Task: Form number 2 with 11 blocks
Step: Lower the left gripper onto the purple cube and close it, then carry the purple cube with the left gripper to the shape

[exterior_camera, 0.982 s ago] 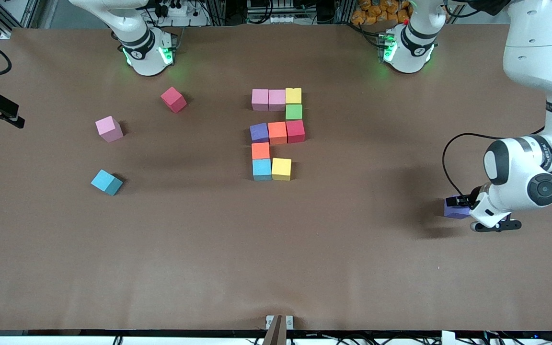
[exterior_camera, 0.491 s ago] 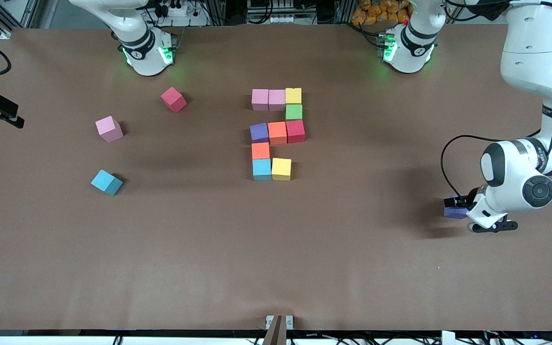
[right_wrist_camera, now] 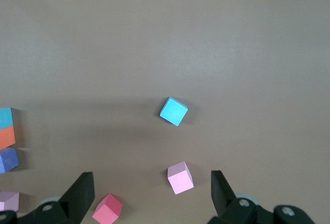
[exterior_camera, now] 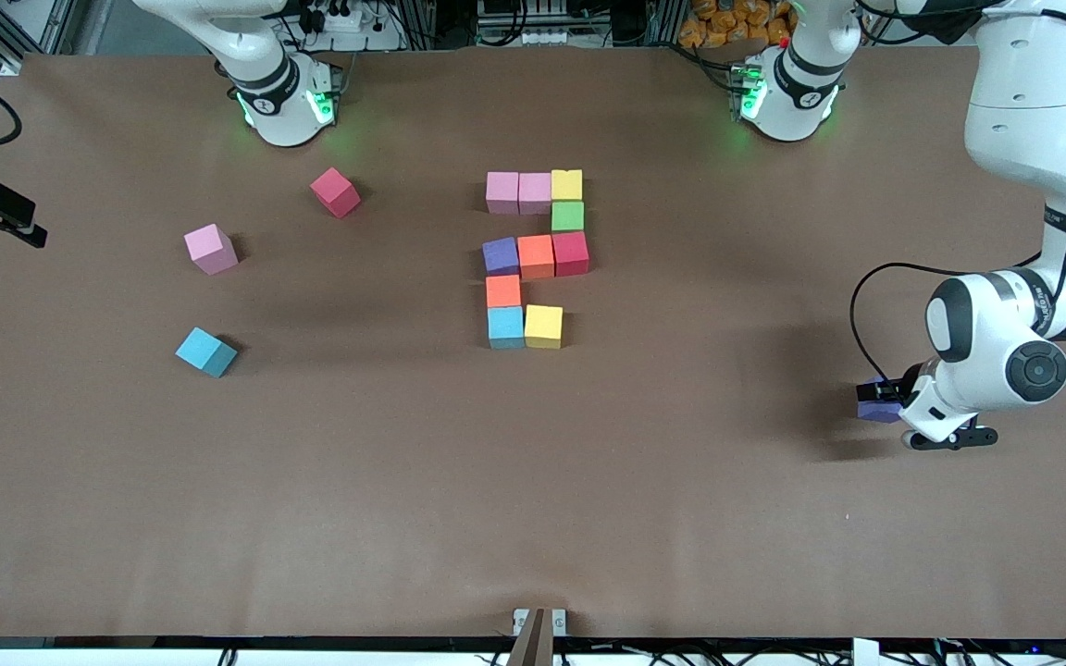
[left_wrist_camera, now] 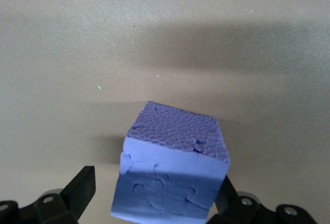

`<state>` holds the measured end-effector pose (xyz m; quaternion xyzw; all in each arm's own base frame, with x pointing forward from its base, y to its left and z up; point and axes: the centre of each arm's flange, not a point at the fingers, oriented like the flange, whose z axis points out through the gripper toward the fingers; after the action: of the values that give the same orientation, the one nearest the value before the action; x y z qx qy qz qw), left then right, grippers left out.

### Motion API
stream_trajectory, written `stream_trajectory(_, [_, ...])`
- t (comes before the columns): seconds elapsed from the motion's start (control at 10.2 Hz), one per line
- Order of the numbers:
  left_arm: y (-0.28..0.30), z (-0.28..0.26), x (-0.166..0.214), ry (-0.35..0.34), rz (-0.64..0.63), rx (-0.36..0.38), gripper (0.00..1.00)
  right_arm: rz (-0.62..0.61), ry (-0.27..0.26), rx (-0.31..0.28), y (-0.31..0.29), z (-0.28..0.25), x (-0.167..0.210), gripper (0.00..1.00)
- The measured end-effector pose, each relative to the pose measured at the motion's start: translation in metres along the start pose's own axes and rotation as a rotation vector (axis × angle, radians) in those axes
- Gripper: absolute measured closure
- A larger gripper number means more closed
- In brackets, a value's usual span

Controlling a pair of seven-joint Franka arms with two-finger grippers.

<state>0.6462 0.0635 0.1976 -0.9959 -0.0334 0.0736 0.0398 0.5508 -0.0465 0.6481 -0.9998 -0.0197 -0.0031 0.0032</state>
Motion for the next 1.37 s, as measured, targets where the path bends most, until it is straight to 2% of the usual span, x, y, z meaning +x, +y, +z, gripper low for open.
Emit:
stream_trajectory(0.2, [0.001, 0.001, 0.001, 0.001, 0.002, 0.000, 0.03, 0.000, 0.000, 0.000, 0.000, 0.000, 0.000, 0.00])
stream_trajectory(0.39, [0.002, 0.000, 0.003, 0.006, 0.004, 0.001, 0.19, 0.000, 0.000, 0.000, 0.000, 0.000, 0.000, 0.00])
stream_trajectory(0.49, [0.002, -0.002, 0.004, 0.008, 0.006, 0.001, 0.20, 0.000, 0.000, 0.000, 0.000, 0.000, 0.000, 0.00])
stream_trajectory(0.59, [0.003, -0.003, 0.004, 0.011, 0.011, 0.001, 0.32, 0.000, 0.000, 0.000, 0.000, 0.000, 0.000, 0.00])
stream_trajectory(0.69, [0.004, -0.005, 0.006, 0.016, 0.015, 0.001, 0.39, 0.000, 0.000, 0.000, 0.000, 0.000, 0.000, 0.00])
stream_trajectory(0.98, [0.038, -0.021, 0.011, 0.045, 0.036, 0.000, 0.44, 0.000, 0.000, 0.000, 0.000, 0.000, 0.000, 0.00])
stream_trajectory(1.37, [0.097, -0.042, 0.007, 0.062, -0.050, -0.037, 0.44, -0.001, 0.000, 0.000, 0.000, 0.000, 0.000, 0.00])
